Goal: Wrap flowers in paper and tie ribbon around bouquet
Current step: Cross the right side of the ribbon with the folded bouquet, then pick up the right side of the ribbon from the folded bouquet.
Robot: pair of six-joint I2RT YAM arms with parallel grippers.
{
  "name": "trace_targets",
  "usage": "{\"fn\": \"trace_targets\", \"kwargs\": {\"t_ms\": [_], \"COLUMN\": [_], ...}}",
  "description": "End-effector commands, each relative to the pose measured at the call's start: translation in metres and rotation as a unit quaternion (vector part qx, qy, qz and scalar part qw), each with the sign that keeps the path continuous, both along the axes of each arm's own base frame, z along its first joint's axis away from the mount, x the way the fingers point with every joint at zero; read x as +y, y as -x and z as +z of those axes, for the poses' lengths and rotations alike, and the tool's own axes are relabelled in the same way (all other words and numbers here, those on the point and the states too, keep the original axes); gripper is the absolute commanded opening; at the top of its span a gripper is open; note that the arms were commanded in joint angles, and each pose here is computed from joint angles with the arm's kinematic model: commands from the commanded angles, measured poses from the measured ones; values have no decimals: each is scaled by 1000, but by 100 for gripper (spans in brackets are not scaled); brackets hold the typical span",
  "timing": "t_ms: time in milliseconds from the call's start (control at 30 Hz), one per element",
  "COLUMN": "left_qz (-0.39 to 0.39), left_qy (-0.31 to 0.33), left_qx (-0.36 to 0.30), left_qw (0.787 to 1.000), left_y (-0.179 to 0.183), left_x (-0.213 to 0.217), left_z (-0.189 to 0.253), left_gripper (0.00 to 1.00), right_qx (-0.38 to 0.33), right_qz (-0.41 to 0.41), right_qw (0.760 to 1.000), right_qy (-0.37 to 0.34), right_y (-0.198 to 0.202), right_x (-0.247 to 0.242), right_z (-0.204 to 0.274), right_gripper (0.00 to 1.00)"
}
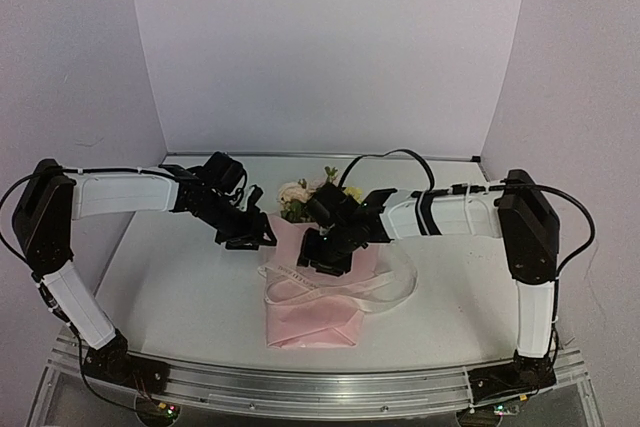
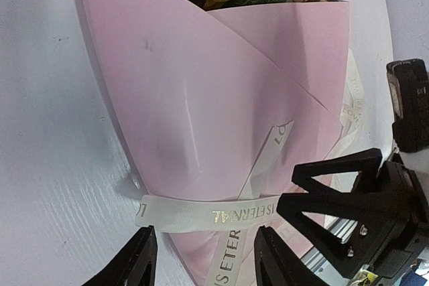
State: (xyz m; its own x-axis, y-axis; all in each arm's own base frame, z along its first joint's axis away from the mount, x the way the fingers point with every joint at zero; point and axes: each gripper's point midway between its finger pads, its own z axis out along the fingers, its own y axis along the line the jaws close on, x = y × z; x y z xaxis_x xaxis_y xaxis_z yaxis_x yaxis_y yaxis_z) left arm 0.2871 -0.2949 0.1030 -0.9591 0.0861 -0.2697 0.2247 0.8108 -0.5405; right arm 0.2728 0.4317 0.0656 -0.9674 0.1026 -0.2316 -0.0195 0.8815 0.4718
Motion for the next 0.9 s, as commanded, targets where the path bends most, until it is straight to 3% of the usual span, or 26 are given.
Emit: {"fn": "trace_targets", "kwargs": {"t_ms": [0, 867], "left_qz": [-3, 1], "left_qy": [26, 29], "left_qx": [-26, -34], "left_qw": [999, 999], "left_y": [-4, -2], "left_x": [-6, -3], "left_z": [21, 30], "left_gripper": [51, 51], "right_qx": [-28, 1], "right_qz": [-56, -83], "right_qw": [998, 996], "right_qy": [-16, 14], "right_y": [-28, -39], "right_x": [-3, -12], "right_z": [30, -15], "right_gripper": [47, 51]}}
